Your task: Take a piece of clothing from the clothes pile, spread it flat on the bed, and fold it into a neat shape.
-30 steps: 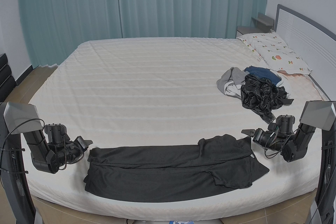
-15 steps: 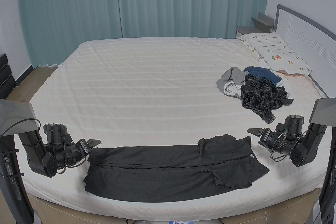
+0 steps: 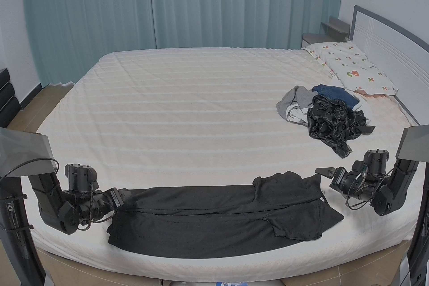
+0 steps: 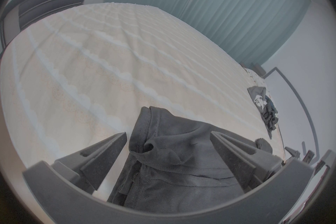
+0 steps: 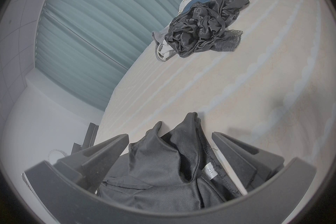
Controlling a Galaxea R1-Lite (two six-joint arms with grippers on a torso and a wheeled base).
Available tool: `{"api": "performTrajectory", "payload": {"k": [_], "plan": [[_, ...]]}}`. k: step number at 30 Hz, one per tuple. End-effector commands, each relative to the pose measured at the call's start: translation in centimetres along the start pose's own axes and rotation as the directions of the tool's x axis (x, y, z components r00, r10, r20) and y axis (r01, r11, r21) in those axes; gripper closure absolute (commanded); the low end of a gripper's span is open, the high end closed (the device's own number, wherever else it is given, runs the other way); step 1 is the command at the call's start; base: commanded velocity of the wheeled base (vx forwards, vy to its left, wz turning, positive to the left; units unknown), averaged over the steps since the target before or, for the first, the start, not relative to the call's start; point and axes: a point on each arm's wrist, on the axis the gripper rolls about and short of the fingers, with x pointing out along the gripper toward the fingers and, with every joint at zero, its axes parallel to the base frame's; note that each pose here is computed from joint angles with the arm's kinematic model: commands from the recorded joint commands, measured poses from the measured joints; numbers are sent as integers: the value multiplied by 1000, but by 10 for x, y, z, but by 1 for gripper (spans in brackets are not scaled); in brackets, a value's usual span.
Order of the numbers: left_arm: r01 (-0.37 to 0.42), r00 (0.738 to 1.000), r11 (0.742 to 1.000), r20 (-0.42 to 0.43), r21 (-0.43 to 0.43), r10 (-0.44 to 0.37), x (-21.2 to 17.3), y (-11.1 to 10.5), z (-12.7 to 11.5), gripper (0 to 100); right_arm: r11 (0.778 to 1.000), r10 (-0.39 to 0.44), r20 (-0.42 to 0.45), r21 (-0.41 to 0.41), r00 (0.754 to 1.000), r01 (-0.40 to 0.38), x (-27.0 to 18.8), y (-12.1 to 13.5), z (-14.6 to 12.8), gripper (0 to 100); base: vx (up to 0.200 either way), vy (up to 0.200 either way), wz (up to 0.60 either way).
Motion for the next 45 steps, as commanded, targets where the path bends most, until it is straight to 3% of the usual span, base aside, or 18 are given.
{"api": "performTrajectory", "payload": {"k": [1,6,20,35,36,45], "plan": [[-69,998,994,-9,82,70,-6,6,-9,100,1000,0,-4,-4,1000,0,-3,2,-2,0,0,0,0],[-106,994,989,6,103,106,-8,7,-9,100,1000,5,-15,-20,1000,-5,-5,11,-8,0,0,0,0],[-102,995,990,10,101,102,-7,6,-9,100,995,40,-49,-94,998,-44,9,40,-29,0,0,0,0],[-96,995,990,8,100,96,-4,6,-9,100,979,-10,-107,-202,994,-12,41,17,-45,0,0,0,0],[-96,995,990,8,100,96,-4,6,-9,100,979,-9,-106,-204,994,-13,41,17,-45,100,0,0,0],[-95,995,991,7,97,95,-4,6,-9,100,980,-31,-106,-198,994,9,21,15,-44,100,0,0,0]]}}
